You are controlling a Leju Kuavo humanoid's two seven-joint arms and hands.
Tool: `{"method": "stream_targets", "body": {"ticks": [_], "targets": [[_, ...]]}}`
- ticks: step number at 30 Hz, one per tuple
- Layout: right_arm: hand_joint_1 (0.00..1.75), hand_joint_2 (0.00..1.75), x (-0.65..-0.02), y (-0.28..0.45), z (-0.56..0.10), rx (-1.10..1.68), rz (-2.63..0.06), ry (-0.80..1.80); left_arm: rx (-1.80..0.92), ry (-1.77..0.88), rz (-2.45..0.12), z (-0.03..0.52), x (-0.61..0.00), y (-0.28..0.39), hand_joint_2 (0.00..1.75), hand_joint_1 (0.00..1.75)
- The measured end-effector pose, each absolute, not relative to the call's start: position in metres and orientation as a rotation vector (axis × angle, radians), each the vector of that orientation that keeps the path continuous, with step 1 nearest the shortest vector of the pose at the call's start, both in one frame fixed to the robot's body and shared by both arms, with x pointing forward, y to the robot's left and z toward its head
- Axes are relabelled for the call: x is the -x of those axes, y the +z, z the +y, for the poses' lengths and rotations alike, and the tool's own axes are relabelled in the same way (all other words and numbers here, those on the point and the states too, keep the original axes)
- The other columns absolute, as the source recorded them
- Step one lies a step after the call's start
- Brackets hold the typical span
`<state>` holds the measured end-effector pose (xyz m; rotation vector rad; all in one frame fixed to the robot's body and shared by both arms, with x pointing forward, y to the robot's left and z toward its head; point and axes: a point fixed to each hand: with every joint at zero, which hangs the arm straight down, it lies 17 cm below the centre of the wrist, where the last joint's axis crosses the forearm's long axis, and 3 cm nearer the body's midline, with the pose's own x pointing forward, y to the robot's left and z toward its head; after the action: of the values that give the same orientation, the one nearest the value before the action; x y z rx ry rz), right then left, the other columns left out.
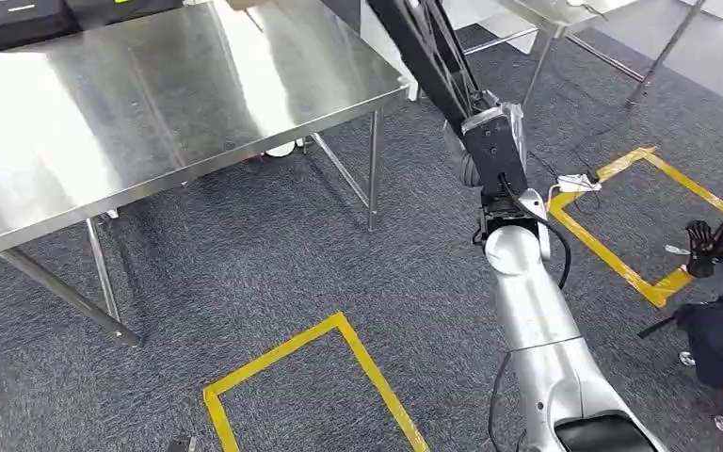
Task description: Take the parts from the cabinet and place them on the table.
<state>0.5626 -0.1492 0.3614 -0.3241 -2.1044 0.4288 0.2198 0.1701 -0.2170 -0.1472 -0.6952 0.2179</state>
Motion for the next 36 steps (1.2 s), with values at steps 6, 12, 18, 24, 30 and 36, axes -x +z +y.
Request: {"method": "stream_targets", "body": {"ticks": [6, 12, 18, 24, 30, 36], "targets": [[1.75, 1.75, -0.566, 0.364, -0.154, 0.364, -2.092, 0.453, 0.145, 0.186, -0.69, 0.168, -0.218, -0.218, 1.75, 0.0], [1.75, 1.75, -0.568, 0.366, -0.147, 0.395, -2.07, 0.466, 0.125, 0.219, -0.654, 0.181, -0.215, -0.224, 1.75, 0.0], [1.75, 1.75, -0.569, 0.377, -0.134, 0.386, -2.074, 0.475, 0.011, 0.196, -0.688, 0.201, -0.216, -0.225, 1.75, 0.0], [1.75, 1.75, -0.569, 0.391, -0.115, 0.347, -2.096, 0.492, -0.087, 0.197, -0.738, 0.211, -0.22, -0.221, 1.75, 0.0], [1.75, 1.75, -0.574, 0.384, -0.115, 0.347, -2.077, 0.502, -0.078, 0.204, -0.74, 0.203, -0.22, -0.22, 1.75, 0.0], [1.75, 1.75, -0.576, 0.389, -0.113, 0.333, -2.09, 0.501, -0.026, 0.285, -0.736, 0.199, -0.217, -0.219, 1.75, 0.0]]}}
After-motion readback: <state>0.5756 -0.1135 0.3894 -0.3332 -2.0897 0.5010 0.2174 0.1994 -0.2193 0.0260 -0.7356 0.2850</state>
